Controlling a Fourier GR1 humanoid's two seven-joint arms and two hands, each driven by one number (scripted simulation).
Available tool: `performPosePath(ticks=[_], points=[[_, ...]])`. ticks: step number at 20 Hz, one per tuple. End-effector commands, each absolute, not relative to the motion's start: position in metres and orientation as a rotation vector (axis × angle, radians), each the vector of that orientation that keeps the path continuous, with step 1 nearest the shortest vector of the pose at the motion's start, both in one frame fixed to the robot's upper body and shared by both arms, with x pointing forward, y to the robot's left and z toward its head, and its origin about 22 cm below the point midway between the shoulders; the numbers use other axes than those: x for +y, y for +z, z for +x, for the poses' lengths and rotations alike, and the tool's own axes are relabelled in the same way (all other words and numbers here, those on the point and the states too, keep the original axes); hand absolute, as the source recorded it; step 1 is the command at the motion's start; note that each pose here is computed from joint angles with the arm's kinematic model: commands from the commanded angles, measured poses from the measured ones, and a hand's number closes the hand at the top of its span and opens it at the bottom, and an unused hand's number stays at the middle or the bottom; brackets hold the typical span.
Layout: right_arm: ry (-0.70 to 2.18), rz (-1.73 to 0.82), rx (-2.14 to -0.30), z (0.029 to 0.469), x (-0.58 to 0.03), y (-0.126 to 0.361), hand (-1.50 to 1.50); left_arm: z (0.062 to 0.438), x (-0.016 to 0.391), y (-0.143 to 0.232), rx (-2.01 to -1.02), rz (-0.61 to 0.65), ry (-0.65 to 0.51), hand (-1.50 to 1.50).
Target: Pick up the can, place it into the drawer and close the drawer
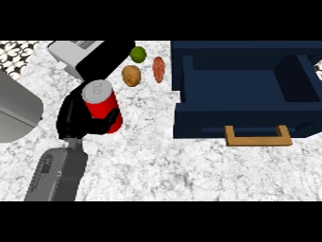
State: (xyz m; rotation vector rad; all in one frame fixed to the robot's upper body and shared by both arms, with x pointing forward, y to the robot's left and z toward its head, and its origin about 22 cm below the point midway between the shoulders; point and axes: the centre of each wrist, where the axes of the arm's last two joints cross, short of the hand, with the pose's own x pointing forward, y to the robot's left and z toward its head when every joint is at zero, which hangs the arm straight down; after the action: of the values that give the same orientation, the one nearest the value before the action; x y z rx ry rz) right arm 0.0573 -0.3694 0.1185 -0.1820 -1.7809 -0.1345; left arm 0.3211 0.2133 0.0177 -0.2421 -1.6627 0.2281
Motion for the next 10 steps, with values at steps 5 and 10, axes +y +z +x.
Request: performPosePath(ticks=[5, 10], points=[[-0.151, -0.163, -1.773, 0.058, -0.356, 0.109, -1.50, 0.332, 0.167, 0.071, -1.697, -0.219, 0.174, 1.50], [-0.134, -0.175, -1.787, 0.055, -0.363, 0.108, -1.50, 0.332, 0.170, 0.124, -1.742, -0.209, 0.157, 1.50]])
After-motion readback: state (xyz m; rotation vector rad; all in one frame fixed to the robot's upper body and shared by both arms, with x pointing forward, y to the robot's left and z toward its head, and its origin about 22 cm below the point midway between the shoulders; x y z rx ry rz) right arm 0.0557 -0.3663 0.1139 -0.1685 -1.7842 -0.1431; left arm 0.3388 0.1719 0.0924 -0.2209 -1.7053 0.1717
